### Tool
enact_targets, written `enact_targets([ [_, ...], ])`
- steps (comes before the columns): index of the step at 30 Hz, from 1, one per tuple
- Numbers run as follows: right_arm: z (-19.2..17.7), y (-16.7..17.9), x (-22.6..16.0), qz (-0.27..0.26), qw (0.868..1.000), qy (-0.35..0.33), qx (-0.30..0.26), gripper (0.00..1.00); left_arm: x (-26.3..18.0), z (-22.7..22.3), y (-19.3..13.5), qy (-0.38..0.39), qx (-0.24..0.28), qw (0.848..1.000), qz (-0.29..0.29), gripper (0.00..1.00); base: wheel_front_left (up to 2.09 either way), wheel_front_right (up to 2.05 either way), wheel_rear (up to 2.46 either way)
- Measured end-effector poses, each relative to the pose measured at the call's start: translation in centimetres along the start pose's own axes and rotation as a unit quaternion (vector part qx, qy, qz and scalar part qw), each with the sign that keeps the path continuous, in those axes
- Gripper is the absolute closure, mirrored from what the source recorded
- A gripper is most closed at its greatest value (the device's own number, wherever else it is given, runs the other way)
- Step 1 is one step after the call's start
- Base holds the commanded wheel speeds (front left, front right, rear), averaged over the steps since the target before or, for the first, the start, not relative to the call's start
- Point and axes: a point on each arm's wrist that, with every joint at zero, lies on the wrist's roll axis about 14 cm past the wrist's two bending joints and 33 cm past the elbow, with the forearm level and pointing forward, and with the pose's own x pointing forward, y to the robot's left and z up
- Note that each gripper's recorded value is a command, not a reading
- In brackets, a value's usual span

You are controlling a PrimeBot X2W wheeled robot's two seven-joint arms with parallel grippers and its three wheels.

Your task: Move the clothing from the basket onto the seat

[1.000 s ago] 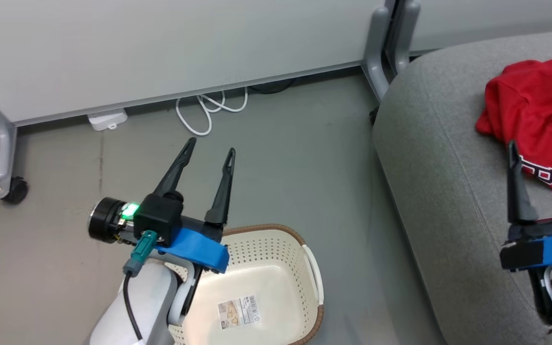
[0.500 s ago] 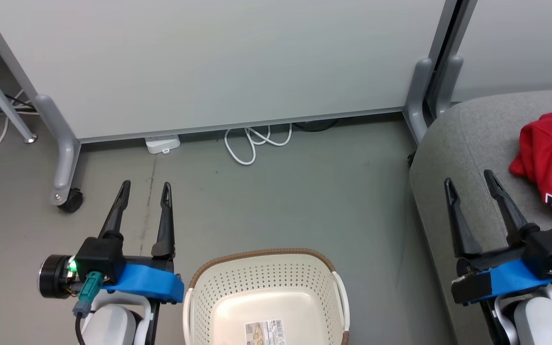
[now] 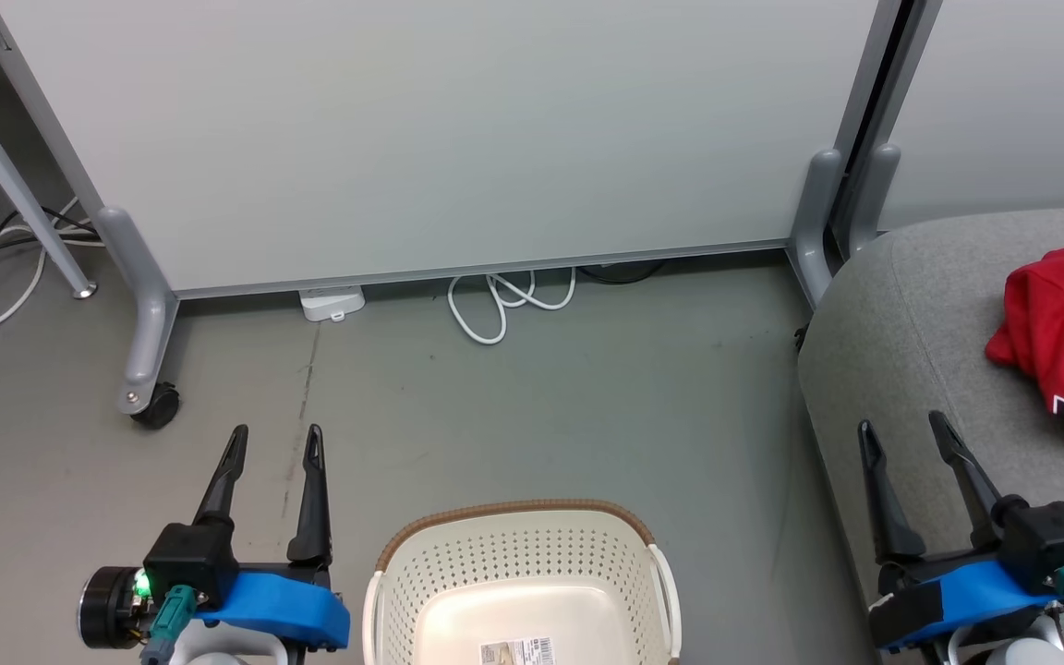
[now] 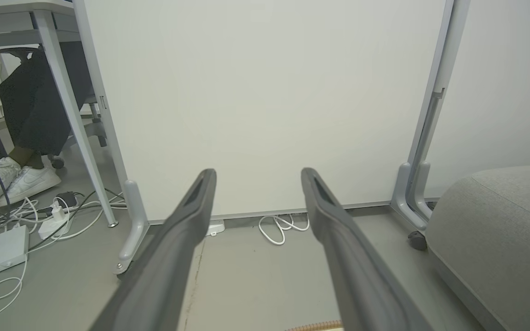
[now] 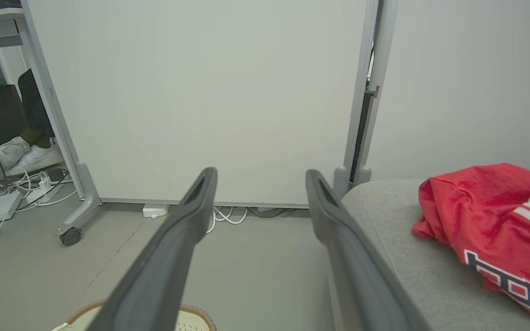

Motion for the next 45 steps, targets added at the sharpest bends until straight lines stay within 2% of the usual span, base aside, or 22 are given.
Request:
enact_targets([
  [16,-1.2,-0.1,-0.8,-0.013,1.000,0.016,0.014,0.00,-0.6,-0.1,0.4,0.000,-0.002,1.000,0.007,0.00,0.00,0.00,0.00],
  [17,-1.3,-0.1,-0.8,-0.012,1.000,0.018,0.014,1.00,-0.7,-0.2,0.4,0.002,-0.003,1.000,0.008,1.00,0.00,0.00,0.00],
  [22,-3.2,-0.1,-1.6,-0.017,0.998,0.052,0.023,1.00,-2.0,-2.9,0.5,0.047,-0.012,0.999,0.015,1.00,0.00,0.00,0.00],
  [33,-3.8,-1.0,-1.8,-0.053,0.988,0.064,0.127,1.00,-2.1,-3.4,1.7,0.060,-0.117,0.990,0.052,1.00,0.00,0.00,0.00],
  [45,-3.9,-1.6,-1.8,-0.079,0.968,0.064,0.231,1.00,-1.8,-2.9,2.5,0.054,-0.219,0.971,0.076,1.00,0.00,0.00,0.00],
])
